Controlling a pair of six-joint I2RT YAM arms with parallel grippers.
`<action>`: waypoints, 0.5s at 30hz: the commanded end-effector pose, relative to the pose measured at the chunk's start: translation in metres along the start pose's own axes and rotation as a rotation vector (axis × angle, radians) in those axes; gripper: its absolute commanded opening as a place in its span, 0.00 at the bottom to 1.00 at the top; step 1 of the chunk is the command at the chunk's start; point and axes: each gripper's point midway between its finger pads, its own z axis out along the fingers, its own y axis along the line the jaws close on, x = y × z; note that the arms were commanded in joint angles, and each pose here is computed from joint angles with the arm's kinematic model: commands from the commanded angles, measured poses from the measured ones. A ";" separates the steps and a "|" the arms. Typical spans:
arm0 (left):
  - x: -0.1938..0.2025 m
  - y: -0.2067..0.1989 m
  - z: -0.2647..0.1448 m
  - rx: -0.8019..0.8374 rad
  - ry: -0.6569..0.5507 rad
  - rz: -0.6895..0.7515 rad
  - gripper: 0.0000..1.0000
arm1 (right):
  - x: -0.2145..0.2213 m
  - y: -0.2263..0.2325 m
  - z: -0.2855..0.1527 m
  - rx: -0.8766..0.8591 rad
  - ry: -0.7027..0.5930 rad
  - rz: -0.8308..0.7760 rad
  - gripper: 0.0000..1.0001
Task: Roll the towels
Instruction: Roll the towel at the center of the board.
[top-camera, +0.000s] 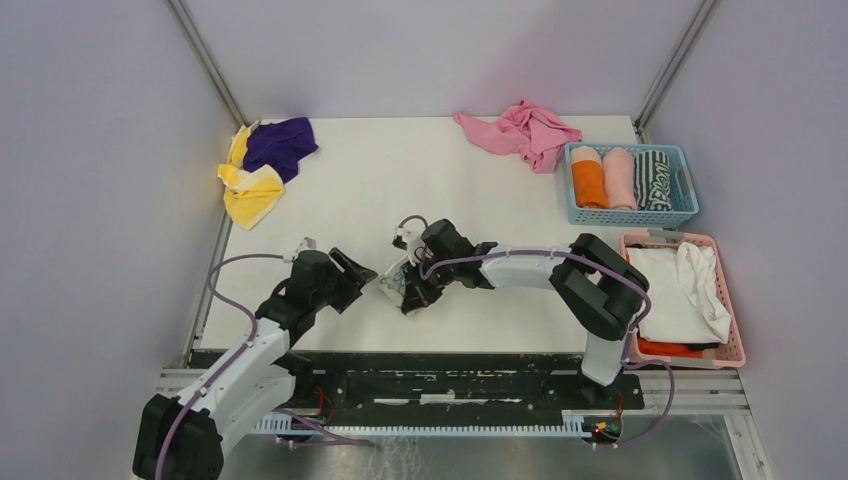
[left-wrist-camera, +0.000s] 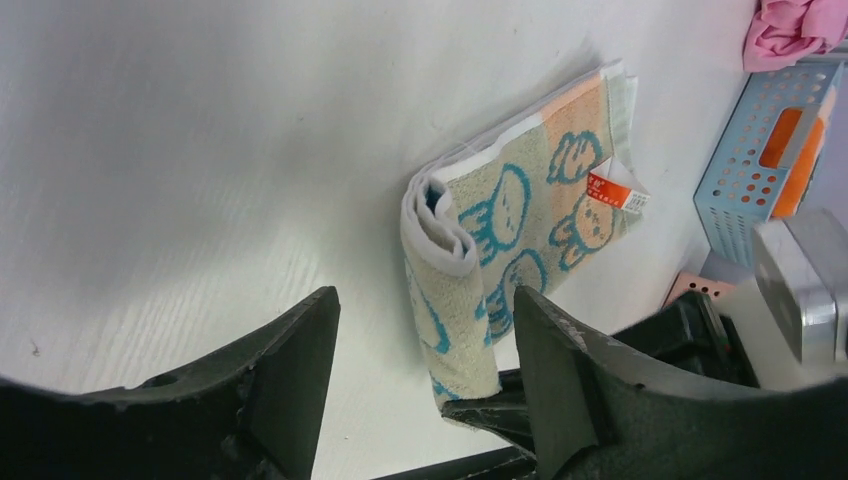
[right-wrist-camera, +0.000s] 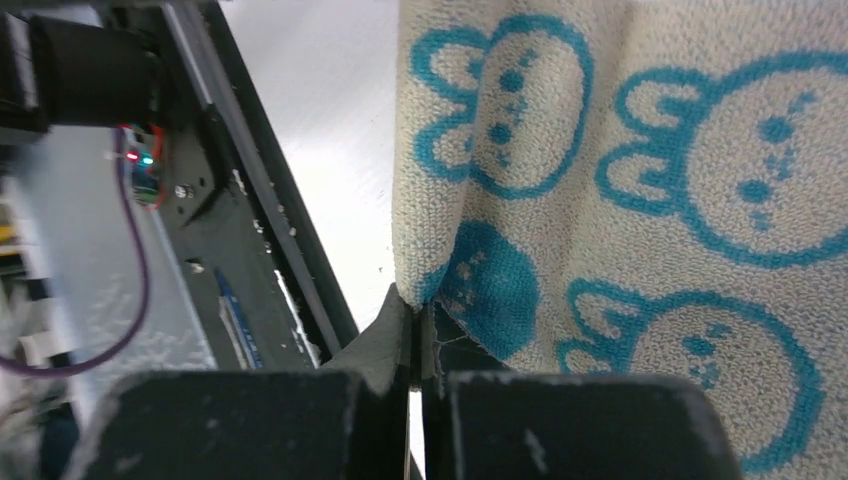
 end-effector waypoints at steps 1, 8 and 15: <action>0.004 0.004 -0.003 0.046 0.002 0.042 0.72 | -0.011 0.024 0.002 -0.295 -0.049 0.187 0.00; 0.016 0.000 0.005 0.119 0.053 0.038 0.72 | -0.005 -0.002 0.008 -0.391 -0.075 0.401 0.01; 0.023 -0.001 0.017 0.138 0.108 0.030 0.68 | 0.000 -0.029 0.013 -0.438 -0.108 0.570 0.01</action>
